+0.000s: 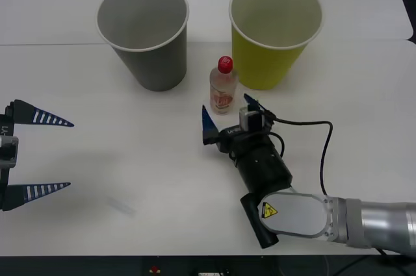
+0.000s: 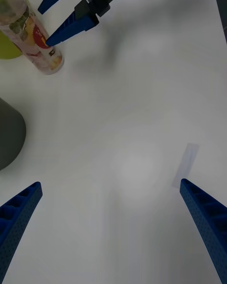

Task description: Put the can into the green bin and the plastic bottle into the gray bin

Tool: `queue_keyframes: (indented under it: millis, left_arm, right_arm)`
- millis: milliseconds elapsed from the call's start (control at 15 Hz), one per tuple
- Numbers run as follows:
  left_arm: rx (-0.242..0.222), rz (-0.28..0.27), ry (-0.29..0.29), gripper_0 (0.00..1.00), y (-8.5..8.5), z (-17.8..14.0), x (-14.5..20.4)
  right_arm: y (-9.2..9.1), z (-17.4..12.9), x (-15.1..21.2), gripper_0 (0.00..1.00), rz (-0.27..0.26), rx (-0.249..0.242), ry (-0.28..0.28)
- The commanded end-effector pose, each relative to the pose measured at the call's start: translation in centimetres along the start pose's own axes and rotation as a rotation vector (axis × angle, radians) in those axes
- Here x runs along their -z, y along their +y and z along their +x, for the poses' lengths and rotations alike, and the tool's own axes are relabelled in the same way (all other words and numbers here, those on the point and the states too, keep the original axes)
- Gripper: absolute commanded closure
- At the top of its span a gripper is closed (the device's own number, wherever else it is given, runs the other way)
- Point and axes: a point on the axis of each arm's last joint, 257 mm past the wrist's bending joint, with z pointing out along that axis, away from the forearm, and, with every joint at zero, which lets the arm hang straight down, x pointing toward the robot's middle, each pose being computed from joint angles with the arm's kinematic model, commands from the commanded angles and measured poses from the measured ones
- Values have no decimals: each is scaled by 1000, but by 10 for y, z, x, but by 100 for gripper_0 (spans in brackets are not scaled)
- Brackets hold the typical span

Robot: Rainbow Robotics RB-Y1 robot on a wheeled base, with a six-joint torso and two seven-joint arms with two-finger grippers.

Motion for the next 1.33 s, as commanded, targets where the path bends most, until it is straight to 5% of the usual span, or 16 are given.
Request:
queue_keyframes:
  millis: [67,733,800,867,933,1333]
  left_arm:
    - [0,0,0,0,0,0,0]
    - [0,0,0,0,0,0,0]
    - [0,0,0,0,0,0,0]
    - [0,0,0,0,0,0,0]
    - [0,0,0,0,0,0,0]
    - [0,0,0,0,0,0,0]
  right_arm:
    - [-1,0,-20,0,39,21,-26]
    - [-10,-2,-51,0,108,57,-52]
    - [-10,-3,-51,6,109,61,-52]
    - [-10,-2,-51,72,108,65,-51]
    - [-11,-3,-51,100,110,66,-52]
    - [-10,-7,-50,100,98,68,-65]
